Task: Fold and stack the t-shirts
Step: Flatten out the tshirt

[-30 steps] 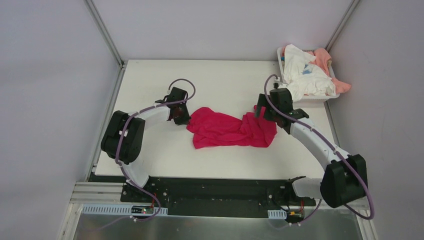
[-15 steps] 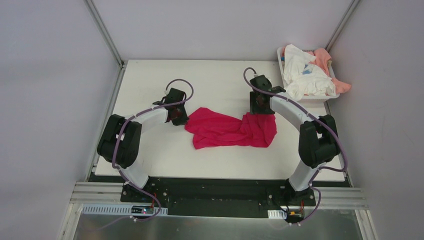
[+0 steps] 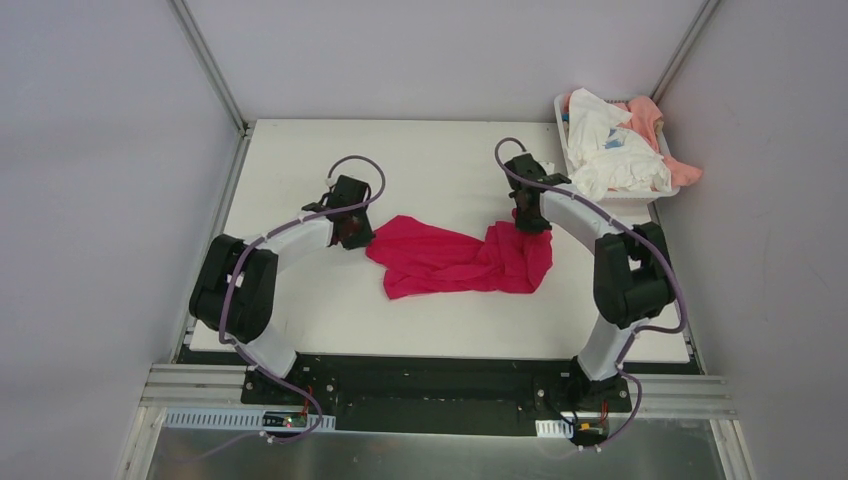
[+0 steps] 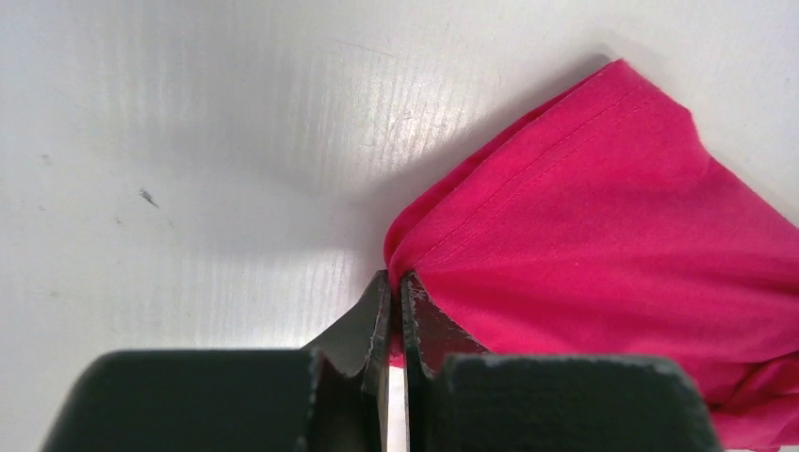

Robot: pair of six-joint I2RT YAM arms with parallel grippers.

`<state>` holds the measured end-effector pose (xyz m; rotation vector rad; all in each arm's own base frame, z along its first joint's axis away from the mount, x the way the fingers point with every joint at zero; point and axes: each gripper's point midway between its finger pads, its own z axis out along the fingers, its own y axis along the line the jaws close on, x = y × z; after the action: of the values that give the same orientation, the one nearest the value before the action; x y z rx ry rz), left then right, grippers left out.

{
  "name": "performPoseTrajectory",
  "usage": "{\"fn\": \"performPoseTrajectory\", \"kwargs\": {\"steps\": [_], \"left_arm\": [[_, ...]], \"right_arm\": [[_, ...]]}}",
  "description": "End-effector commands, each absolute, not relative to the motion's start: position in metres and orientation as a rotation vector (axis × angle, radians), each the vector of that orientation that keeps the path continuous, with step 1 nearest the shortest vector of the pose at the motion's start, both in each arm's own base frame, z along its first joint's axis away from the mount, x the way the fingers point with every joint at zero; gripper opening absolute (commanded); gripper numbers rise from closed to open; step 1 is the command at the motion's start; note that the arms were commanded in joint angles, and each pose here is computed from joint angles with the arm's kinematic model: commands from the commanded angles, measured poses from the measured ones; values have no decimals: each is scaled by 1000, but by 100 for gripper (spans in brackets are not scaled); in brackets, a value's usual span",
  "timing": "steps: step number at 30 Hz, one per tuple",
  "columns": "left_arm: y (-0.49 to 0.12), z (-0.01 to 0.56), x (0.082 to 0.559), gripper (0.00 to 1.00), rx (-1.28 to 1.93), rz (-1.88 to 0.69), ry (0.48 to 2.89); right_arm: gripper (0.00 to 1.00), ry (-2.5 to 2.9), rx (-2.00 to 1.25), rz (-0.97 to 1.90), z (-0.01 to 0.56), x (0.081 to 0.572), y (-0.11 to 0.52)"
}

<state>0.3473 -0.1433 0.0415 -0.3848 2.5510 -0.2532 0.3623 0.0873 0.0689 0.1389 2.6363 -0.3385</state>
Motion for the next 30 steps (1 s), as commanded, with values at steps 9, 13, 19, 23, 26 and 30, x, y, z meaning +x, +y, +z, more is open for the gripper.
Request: {"fn": "performPoseTrajectory", "kwargs": {"steps": [9,13,19,23,26,30], "left_arm": [[-108,212,370,0,-369,-197,2091],[-86,309,346,0,-388,-243,1836],[-55,430,282,0,-386,-335,1545],[-38,483,236,0,-377,-387,1401],[-25,507,208,0,-380,-399,1331],[-4,521,188,0,-431,-357,1285]], "right_arm": [[0,2059,367,-32,241,361,66],[0,1831,364,141,326,332,62],[0,1585,241,411,431,270,73],[0,1483,125,551,476,224,82],[0,1439,75,618,492,192,84],[0,1404,26,706,486,165,90]]}}
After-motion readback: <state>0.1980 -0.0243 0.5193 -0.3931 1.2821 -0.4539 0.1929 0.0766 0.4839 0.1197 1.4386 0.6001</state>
